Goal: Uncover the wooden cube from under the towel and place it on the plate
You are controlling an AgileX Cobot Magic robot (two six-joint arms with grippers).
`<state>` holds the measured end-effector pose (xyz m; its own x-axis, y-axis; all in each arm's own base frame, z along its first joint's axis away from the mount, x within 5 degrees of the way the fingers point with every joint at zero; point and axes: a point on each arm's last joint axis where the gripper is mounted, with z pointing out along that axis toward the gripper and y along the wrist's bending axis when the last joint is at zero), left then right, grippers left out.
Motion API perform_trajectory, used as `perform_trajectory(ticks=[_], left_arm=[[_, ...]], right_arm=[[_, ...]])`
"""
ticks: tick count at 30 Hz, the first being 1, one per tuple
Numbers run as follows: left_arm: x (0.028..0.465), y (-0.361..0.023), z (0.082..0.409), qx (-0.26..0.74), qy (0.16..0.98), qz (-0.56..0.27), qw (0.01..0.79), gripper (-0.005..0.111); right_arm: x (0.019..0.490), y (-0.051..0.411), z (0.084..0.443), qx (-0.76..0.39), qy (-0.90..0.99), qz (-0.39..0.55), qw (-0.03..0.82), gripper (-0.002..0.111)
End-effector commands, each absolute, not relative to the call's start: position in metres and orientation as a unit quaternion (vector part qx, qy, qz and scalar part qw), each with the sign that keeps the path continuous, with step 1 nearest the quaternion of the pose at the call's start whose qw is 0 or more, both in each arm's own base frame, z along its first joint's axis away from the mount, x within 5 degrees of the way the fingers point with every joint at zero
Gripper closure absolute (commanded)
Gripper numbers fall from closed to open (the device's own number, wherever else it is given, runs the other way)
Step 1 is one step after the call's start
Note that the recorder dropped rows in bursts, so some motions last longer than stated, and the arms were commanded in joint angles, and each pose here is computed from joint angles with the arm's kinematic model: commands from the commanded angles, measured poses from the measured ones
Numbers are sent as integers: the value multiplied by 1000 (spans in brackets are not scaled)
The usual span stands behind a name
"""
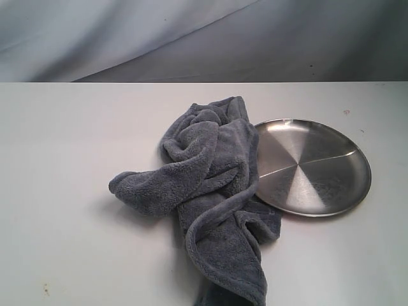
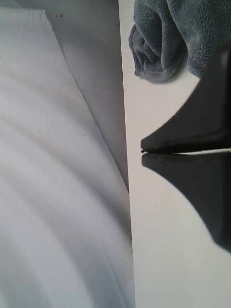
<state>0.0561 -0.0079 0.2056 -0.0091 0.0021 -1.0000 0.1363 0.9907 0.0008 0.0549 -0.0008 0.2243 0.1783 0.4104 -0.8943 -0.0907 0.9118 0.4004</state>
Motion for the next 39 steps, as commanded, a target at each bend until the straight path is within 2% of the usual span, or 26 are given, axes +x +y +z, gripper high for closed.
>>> perform_trajectory(ticks=[1,6,10,16,21,25,31,39], left_arm=[[56,-8,205,46,705,-49,706,107],[56,-8,205,46,705,-49,706,107],[56,-8,205,46,705,-49,706,107],[56,-8,205,46,705,-49,706,107],[56,-8,205,46,705,-49,706,107],[56,-8,205,46,705,-49,706,107],[56,-8,205,46,705,-49,706,107],[56,-8,205,46,705,-49,706,107]], right_arm=[[54,-5,228,183,584,207,763,108],[53,-7,228,219,570,239,754,108],[54,-2,227,134,607,168,765,108],[46,4,257,75,639,137,753,108],[34,3,289,-37,627,8,778,108],[26,4,303,-86,630,-41,771,108],[24,7,290,-153,693,-75,701,108],[23,8,277,-170,736,-63,652,108]])
